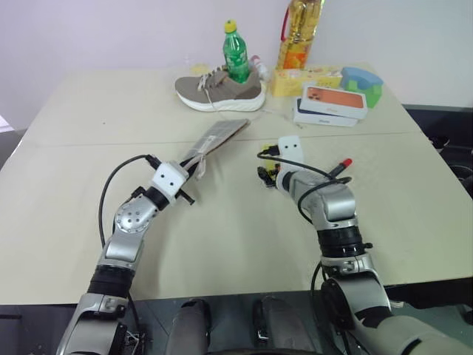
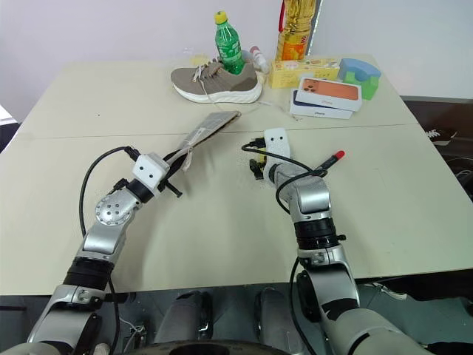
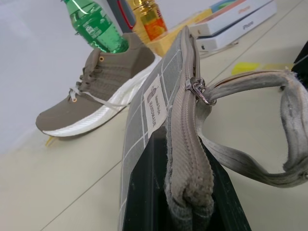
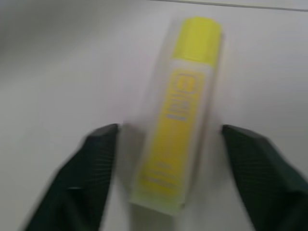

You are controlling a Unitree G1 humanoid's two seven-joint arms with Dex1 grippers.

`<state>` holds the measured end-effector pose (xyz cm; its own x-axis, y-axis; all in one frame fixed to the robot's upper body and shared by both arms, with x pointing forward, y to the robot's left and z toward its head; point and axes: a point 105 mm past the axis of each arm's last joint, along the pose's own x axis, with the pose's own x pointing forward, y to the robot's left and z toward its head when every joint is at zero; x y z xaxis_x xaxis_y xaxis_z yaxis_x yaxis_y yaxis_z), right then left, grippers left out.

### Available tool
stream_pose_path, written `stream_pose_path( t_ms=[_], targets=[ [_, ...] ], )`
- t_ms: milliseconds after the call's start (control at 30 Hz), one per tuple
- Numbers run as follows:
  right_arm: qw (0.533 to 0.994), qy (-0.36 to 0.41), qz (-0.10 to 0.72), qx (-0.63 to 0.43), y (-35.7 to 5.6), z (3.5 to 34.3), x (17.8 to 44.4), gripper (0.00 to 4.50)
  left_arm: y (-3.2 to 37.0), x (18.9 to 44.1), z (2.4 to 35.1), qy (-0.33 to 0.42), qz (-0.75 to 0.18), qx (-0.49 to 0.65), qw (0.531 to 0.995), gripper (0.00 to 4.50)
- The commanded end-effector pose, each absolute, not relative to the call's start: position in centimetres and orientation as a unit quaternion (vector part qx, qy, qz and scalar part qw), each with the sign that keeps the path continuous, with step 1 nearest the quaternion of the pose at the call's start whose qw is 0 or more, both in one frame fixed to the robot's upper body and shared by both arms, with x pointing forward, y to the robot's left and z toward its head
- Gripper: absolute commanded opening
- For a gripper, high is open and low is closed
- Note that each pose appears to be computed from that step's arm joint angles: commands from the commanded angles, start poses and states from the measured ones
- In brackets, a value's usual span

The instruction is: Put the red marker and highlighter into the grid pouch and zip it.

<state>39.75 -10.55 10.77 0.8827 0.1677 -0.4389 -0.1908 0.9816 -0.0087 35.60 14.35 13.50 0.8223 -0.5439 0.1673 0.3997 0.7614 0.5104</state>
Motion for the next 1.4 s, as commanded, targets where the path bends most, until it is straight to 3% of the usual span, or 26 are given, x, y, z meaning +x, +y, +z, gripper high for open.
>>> stream_pose_path(
  t_ms=[33, 67, 133, 233, 333, 500, 1400],
  targets=[
    [0.978, 0.19, 0.085, -0.024, -10.8, 12.3, 39.7, 1.27, 14.2, 35.5, 14.0, -0.17, -0.251, 0.224, 0.926, 0.0],
    [0.979, 0.179, 0.092, -0.027, -10.9, 12.7, 39.6, 0.83, 14.1, 35.5, 14.1, -0.171, -0.251, 0.222, 0.926, 0.0],
    [0.981, 0.162, 0.101, -0.043, -11.2, 13.4, 39.4, 0.87, 13.9, 35.5, 14.2, -0.174, -0.254, 0.219, 0.926, 0.0],
    [0.975, 0.103, 0.125, -0.153, -12.7, 15.6, 38.4, 0.87, 13.5, 35.3, 14.6, -0.179, -0.274, 0.206, 0.922, 0.0],
    [0.956, 0.033, 0.183, -0.226, -14.1, 18.9, 36.3, 0.87, 12.7, 35.0, 15.0, -0.187, -0.302, 0.195, 0.914, 0.0],
    [0.948, 0.008, 0.221, -0.227, -14.4, 21.0, 34.5, 0.87, 12.0, 34.9, 15.3, -0.193, -0.316, 0.187, 0.91, 0.0],
    [0.947, 0.02, 0.236, -0.217, -13.0, 20.9, 34.5, 0.87, 10.1, 34.6, 16.0, -0.202, -0.336, 0.175, 0.903, 0.0]
  ],
)
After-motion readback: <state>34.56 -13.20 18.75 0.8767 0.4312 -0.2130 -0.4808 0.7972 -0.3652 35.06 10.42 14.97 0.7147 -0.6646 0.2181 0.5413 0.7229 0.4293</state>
